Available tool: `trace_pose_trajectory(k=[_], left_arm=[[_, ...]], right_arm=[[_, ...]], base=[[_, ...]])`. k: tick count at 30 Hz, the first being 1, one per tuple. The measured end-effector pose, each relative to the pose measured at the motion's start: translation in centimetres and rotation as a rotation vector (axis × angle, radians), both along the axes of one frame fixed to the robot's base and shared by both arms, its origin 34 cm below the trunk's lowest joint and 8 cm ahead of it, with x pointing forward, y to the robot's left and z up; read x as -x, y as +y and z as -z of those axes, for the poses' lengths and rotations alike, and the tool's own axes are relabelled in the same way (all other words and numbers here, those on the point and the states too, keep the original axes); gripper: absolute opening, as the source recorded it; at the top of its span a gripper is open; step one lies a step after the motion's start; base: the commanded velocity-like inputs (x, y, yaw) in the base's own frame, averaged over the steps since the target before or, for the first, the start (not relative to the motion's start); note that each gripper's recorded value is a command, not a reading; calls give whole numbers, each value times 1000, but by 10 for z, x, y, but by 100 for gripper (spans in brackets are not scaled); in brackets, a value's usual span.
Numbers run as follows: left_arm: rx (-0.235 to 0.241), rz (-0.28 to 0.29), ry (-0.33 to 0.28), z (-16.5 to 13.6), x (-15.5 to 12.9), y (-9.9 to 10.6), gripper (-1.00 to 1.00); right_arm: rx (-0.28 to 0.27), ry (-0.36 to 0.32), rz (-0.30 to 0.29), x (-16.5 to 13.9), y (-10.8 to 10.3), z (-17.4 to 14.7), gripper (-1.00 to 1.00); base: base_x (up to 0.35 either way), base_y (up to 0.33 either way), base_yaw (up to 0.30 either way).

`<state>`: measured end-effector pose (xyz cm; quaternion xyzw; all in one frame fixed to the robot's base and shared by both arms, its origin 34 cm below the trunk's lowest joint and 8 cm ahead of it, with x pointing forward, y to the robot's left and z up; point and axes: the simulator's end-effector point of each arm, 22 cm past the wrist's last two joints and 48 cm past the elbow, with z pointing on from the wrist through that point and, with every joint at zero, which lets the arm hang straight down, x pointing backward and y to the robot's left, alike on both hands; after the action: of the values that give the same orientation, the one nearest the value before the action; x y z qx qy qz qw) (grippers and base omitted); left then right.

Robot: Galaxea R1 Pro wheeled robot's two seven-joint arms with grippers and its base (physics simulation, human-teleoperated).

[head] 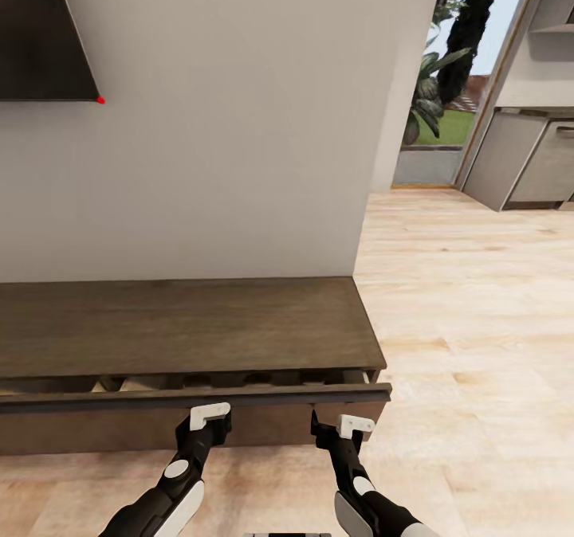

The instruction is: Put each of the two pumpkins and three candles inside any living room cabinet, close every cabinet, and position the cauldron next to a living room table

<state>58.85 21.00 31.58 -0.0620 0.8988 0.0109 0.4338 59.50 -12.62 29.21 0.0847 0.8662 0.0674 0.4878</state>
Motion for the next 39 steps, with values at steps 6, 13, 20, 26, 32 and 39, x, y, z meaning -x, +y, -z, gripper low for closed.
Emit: trace_pose_trajectory(k=[6,13,20,26,32,39], left_arm=[[0,1,0,0,0,0,100],[-1,1,-1,0,0,0,100],[-1,1,-2,-1,0,0,100],[0,0,-4,-1,-1,1,100],[-2,4,-8,-2,-2,0,100],[-2,3,-6,-2,-2,1,100]], right_arm=[[0,0,0,0,0,0,100],[0,0,-1,0,0,0,100],[-1,1,1,0,0,0,100],[-1,1,1,0,0,0,100],[-1,1,0,0,0,0,100],[-1,1,0,0,0,0,100]], base=[[104,0,0],[100,0,0],[94,0,0],[31,0,0],[-46,0,0],[-196,0,0]])
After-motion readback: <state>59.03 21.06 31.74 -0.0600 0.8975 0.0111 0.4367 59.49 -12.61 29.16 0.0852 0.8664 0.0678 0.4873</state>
